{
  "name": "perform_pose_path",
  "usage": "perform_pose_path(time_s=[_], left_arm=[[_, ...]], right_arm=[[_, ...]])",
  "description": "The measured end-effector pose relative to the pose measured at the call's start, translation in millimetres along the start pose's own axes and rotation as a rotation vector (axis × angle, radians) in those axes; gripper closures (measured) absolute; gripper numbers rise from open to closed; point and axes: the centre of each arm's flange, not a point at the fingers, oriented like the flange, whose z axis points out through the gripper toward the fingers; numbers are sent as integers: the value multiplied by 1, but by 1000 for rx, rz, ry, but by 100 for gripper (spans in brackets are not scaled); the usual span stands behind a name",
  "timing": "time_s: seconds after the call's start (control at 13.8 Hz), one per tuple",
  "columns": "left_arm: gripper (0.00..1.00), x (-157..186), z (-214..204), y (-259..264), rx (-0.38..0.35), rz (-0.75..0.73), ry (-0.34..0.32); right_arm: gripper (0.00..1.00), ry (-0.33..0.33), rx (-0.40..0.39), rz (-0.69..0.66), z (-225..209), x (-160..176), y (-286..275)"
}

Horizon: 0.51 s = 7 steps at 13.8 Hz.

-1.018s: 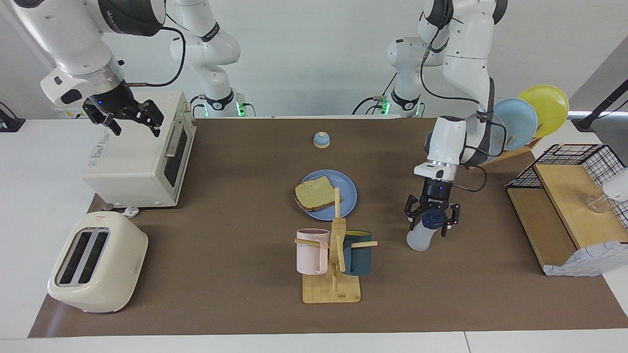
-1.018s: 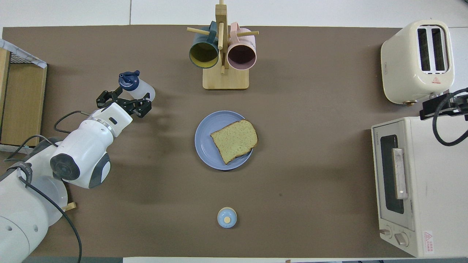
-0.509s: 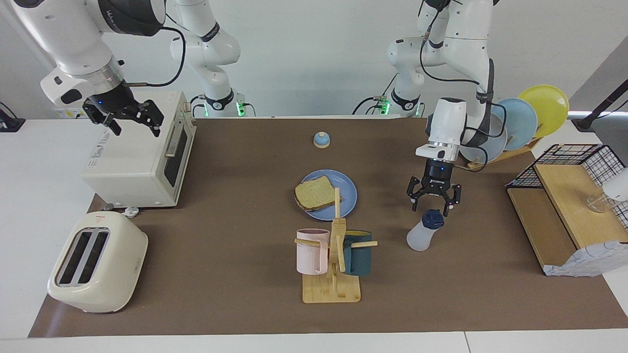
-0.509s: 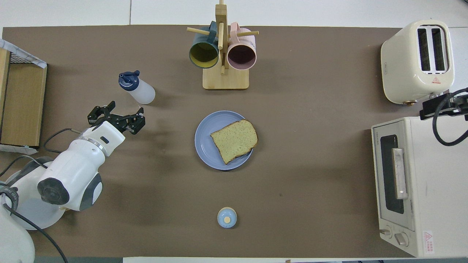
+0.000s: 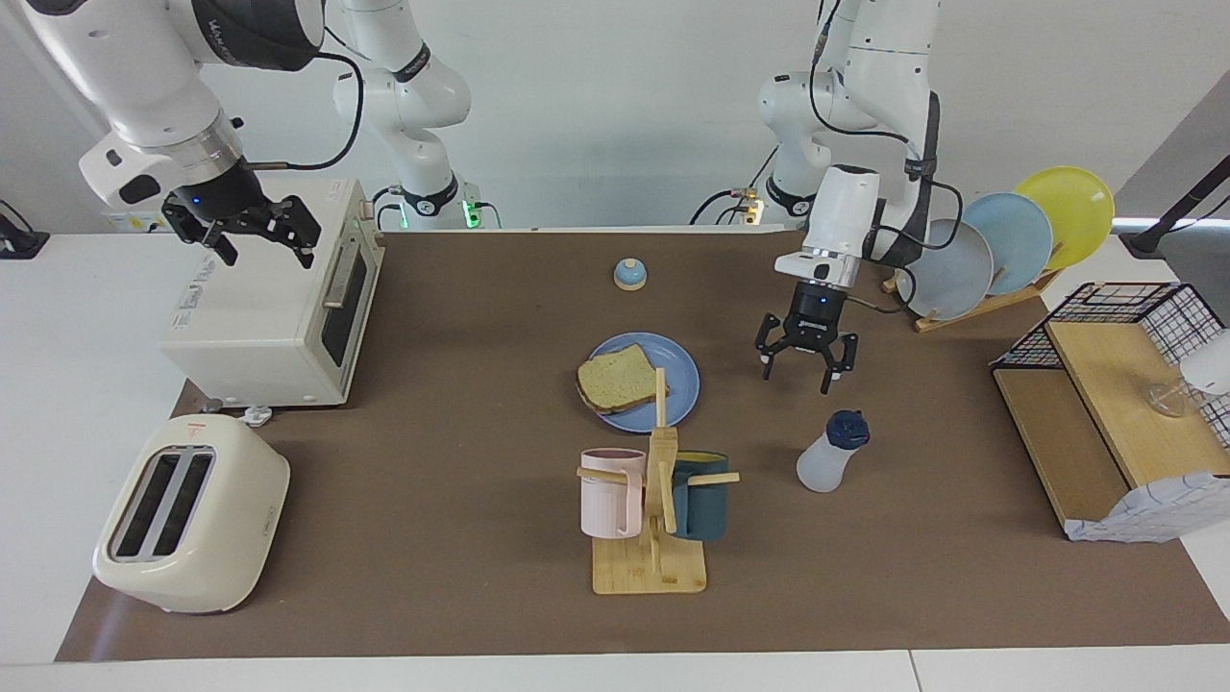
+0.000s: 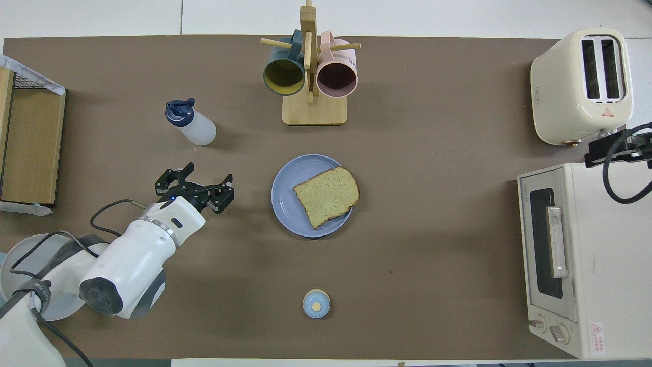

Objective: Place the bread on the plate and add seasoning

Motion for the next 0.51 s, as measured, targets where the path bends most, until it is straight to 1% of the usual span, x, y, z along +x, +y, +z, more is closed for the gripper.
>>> perform_pose_path(time_s=[0.22,0.36,0.51], left_arm=[[0,-2,1,35,-51,-19,-7],[0,2,3,46,-59,-35,-20],[0,16,7,62,-49,-62,-53]], right_arm=[[0,0,0,0,0,0,0],[0,0,0,0,0,0,0],[0,0,0,0,0,0,0]])
